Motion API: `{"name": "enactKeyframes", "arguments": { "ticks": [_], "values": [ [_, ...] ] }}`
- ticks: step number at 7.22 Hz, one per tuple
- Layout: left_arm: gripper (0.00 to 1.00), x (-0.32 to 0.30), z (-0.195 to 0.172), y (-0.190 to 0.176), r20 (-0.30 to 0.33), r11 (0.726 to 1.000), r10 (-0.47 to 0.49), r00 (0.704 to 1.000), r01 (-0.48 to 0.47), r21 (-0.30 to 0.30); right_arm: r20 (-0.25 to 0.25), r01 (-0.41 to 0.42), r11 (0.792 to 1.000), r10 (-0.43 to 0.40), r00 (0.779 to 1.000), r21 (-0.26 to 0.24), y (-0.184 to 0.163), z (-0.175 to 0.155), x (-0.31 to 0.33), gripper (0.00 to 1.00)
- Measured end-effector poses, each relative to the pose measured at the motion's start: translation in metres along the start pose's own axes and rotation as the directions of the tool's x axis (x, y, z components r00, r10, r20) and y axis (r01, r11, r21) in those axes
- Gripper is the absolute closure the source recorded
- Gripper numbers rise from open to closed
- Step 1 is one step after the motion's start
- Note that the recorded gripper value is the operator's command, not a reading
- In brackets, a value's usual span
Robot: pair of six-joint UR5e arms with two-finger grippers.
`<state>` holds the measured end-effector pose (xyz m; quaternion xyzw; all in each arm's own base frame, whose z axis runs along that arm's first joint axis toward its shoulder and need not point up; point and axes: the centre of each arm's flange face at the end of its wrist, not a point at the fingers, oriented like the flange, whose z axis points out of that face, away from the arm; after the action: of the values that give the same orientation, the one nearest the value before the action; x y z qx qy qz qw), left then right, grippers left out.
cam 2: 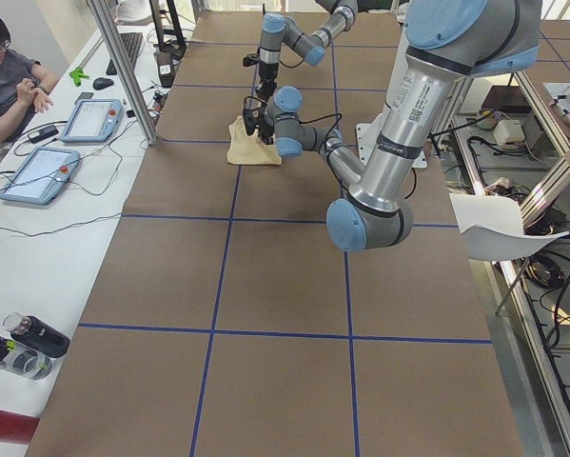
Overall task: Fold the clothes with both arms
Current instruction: 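Lift the near edge and fold it over toward the far edge with both grippers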
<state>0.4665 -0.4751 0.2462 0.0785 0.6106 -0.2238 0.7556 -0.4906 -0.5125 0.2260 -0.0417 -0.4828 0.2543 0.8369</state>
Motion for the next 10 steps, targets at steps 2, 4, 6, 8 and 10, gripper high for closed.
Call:
{"name": "enactKeyframes", "arguments": {
  "ticks": [2, 4, 6, 8, 10],
  "values": [
    [1.00, 0.002, 0.029, -0.013, 0.011, 1.000, 0.001, 1.000, -0.001, 0.011, -0.020, -0.006, 1.000, 0.007, 1.000, 0.029, -0.017, 0.014, -0.021, 1.00],
    [1.00, -0.009, 0.051, -0.020, 0.020, 1.000, -0.003, 1.000, 0.003, 0.015, -0.031, -0.013, 0.999, 0.015, 0.999, 0.043, -0.026, 0.019, -0.024, 1.00],
    [1.00, -0.012, 0.057, -0.023, 0.025, 1.000, -0.007, 1.000, 0.006, 0.020, -0.042, -0.018, 0.998, 0.021, 0.999, 0.056, -0.031, 0.025, -0.022, 1.00],
    [1.00, -0.010, 0.061, -0.026, 0.028, 1.000, -0.009, 1.000, 0.008, 0.024, -0.043, -0.019, 0.998, 0.022, 0.999, 0.060, -0.032, 0.026, -0.025, 1.00],
    [1.00, -0.004, 0.071, -0.029, 0.034, 0.999, -0.012, 0.999, 0.011, 0.030, -0.048, -0.022, 0.998, 0.025, 0.999, 0.063, -0.035, 0.030, -0.035, 1.00]
  ]
}}
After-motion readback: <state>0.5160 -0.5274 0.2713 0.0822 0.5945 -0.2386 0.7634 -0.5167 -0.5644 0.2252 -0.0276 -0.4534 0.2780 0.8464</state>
